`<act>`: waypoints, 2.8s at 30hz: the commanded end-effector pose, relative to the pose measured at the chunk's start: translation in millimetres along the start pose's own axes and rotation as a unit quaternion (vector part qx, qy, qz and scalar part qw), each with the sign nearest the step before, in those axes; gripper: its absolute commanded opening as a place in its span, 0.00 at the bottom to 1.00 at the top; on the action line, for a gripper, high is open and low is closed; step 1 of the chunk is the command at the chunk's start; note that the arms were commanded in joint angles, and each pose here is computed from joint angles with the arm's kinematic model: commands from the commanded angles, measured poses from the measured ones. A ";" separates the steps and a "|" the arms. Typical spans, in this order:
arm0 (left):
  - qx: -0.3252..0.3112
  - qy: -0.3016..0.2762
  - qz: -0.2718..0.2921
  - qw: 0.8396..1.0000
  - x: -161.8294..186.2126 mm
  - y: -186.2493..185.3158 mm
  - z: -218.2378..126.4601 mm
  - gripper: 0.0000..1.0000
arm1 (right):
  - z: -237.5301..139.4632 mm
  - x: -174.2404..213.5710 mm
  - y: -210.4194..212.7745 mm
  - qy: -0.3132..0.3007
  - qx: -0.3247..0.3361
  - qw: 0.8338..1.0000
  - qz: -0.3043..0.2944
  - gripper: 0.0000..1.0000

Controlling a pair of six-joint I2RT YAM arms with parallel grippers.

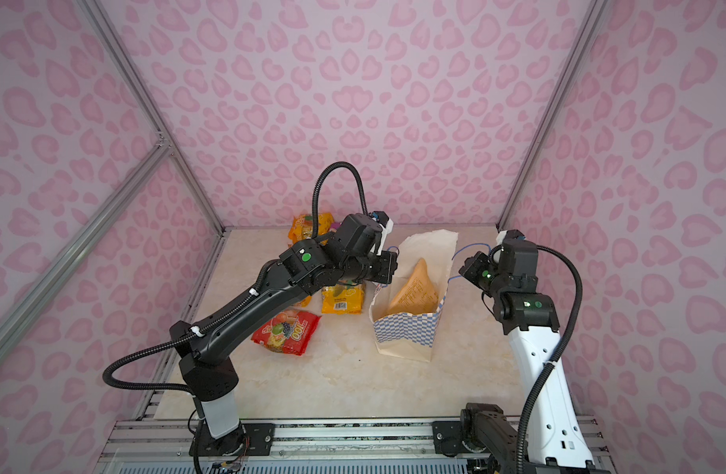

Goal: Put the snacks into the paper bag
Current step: 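Withdraw the left gripper toward the yellow LOT100 snack pack, then lower the left gripper onto the yellow LOT100 pack and grasp it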

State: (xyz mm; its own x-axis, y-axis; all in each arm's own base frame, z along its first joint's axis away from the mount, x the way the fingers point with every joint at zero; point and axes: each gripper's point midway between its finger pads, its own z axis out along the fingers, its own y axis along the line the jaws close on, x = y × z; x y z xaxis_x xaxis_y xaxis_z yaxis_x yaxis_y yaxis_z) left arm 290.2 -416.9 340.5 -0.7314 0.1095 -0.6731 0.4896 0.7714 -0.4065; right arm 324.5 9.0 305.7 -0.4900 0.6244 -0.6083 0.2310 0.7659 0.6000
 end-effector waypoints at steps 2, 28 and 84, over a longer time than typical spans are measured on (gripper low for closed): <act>0.009 -0.013 -0.006 1.000 -6.0 -6.1 -1.3 0.19 | -1.1 8.9 -12.8 0.022 0.005 1.000 0.010 0.00; -0.093 0.010 -0.147 0.985 81.8 212.2 -54.7 0.96 | -7.2 -1.4 14.6 0.017 -0.049 0.998 0.023 0.00; 0.076 0.039 -0.433 0.897 154.9 294.8 137.0 0.50 | -7.0 26.6 6.6 0.045 -0.054 0.997 0.029 0.00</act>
State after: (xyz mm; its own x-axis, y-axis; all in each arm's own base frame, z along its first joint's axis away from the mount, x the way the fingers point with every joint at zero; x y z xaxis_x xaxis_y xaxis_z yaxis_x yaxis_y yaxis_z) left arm 386.7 -257.2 35.5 -0.9034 -0.4257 -0.0512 -0.1943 0.5129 -0.8361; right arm 307.1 26.4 296.6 -0.5483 0.6501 -0.5260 0.1873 0.7085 0.6804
